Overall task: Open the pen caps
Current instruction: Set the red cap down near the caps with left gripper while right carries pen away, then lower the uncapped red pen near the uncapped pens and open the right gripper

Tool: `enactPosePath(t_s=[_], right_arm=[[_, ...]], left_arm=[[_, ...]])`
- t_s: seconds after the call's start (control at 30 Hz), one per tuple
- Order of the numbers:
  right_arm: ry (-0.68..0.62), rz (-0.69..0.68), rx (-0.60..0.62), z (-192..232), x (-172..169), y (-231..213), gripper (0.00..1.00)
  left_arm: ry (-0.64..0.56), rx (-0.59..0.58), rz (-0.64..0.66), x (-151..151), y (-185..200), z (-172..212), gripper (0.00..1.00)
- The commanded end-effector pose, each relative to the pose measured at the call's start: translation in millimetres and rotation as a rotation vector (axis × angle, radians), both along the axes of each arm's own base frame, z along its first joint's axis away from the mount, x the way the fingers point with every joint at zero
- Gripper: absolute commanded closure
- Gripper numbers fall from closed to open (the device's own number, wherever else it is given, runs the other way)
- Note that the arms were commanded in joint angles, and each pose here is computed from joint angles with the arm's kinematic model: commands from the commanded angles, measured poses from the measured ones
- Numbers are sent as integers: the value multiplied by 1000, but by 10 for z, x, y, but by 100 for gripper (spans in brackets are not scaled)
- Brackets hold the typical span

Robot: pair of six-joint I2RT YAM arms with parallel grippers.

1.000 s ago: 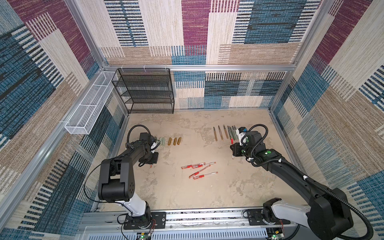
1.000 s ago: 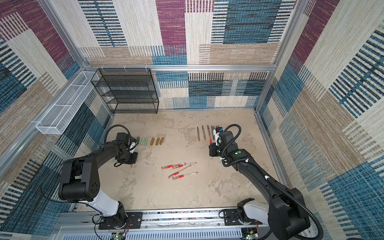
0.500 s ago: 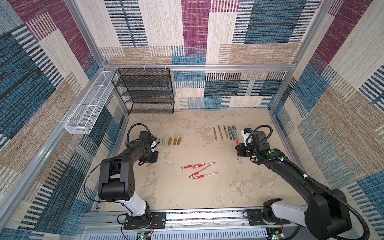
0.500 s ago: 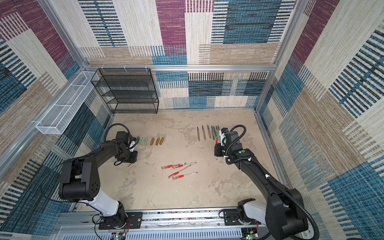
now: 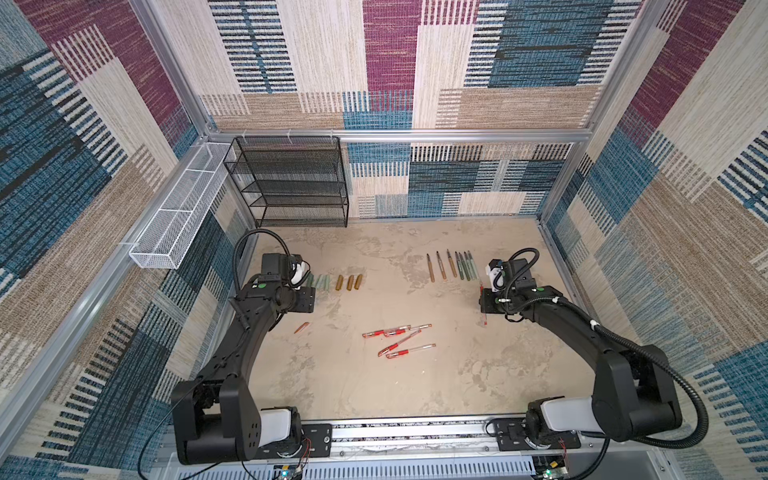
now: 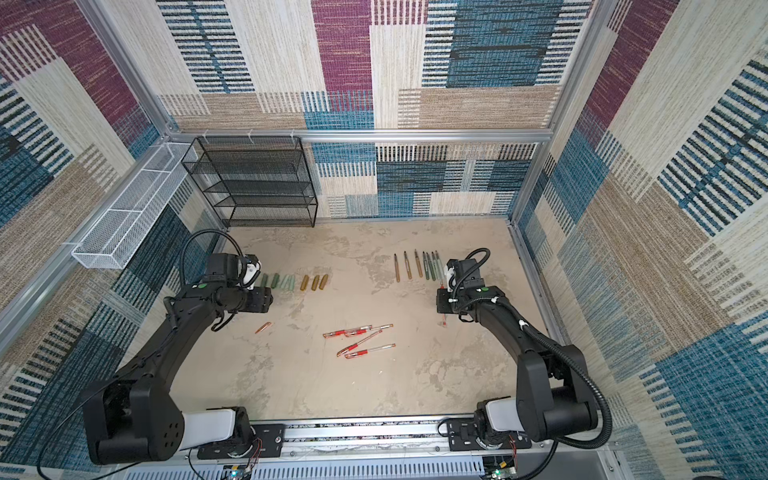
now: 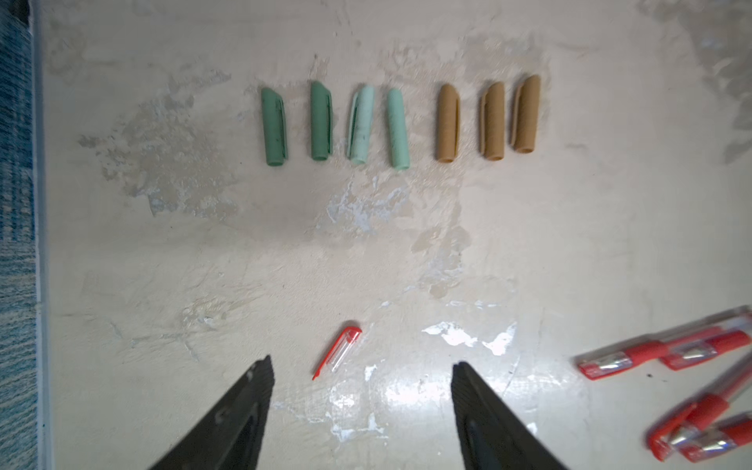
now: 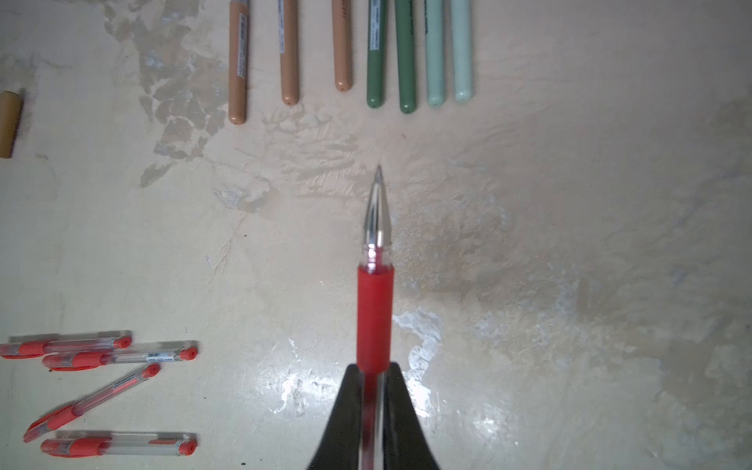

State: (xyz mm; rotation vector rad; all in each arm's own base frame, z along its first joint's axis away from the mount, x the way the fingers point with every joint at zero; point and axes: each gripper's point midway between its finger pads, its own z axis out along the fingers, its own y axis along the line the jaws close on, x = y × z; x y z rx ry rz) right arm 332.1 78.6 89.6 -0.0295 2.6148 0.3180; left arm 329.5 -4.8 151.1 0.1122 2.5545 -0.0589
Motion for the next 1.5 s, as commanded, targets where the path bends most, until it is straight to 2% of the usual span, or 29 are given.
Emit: enactPosePath(t_s=[0.0, 0.13, 0.33, 0.47, 0.73, 0.9, 1.03, 1.2, 1.4, 1.47], right_arm=[[31, 29, -62, -77, 24, -65, 100], [99, 29, -153, -245, 29, -205, 100], [193, 18, -189, -505, 15, -282, 98], [206, 20, -195, -570, 27, -290, 98], [257, 10, -228, -745, 17, -345, 90], [262, 10, -229, -767, 15, -343, 80], [252, 8, -221, -735, 30, -334, 74], [222, 6, -203, -608, 71, -305, 71], [138, 2, -158, -168, 190, -219, 65], [101, 26, -125, -23, 206, -102, 60]], left_arm=[[-50, -98, -3, -70, -145, 215, 22], [-111, -150, -4, -95, -220, 399, 18], [-191, -246, 28, -102, -221, 458, 14], [-198, -236, 44, -125, -156, 423, 11], [-213, -244, 44, -83, -161, 442, 6], [-215, -231, 45, -81, -143, 464, 6], [-217, -227, 44, -78, -135, 470, 5], [-222, -227, 46, -77, -130, 479, 5], [-224, -226, 54, -76, -109, 473, 4], [-225, -225, 54, -78, -108, 476, 4]])
